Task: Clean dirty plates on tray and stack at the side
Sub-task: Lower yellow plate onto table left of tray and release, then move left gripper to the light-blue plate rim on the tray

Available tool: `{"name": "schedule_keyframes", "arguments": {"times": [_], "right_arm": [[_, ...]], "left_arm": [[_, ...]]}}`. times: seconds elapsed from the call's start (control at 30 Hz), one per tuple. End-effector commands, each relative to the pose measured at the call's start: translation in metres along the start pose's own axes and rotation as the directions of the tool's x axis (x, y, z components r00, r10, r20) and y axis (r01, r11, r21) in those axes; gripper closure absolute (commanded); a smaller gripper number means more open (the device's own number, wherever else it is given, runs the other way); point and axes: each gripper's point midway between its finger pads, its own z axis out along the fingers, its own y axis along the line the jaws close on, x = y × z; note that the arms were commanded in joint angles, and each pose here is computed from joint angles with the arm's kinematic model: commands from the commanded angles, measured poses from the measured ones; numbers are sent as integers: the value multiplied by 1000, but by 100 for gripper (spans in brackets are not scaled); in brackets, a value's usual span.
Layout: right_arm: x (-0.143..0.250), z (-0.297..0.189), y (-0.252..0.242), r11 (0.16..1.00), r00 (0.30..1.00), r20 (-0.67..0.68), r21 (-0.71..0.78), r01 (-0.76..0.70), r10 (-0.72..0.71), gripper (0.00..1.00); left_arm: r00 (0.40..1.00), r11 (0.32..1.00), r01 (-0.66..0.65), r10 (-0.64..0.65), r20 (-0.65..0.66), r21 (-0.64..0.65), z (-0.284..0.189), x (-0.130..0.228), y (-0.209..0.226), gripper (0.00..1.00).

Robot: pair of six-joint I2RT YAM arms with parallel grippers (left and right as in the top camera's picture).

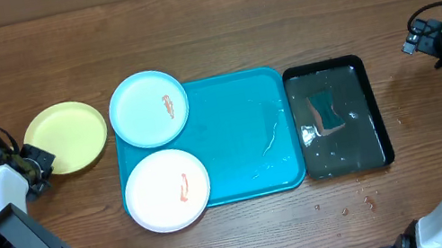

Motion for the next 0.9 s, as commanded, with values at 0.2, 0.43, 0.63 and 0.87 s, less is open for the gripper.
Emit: {"name": "schedule_keyframes", "arguments": {"times": [0.2,0.43,0.63,0.87], "right_arm": [[-8,-7,2,1000,1000,29,-5,-1,1,0],[-8,-7,2,1000,1000,29,-5,-1,1,0],[-8,-7,2,1000,1000,29,-5,-1,1,0],[-8,-7,2,1000,1000,29,-5,-1,1,0]], "left_arm": [[1000,999,-28,28,-12,24,4,8,-9,95],[999,999,-39,39,-12,29,6,8,-12,91],[998,998,-62,62,-11,33,1,5,-15,56],[978,937,-172,198,-58,304,-44,-5,-76,53]]}}
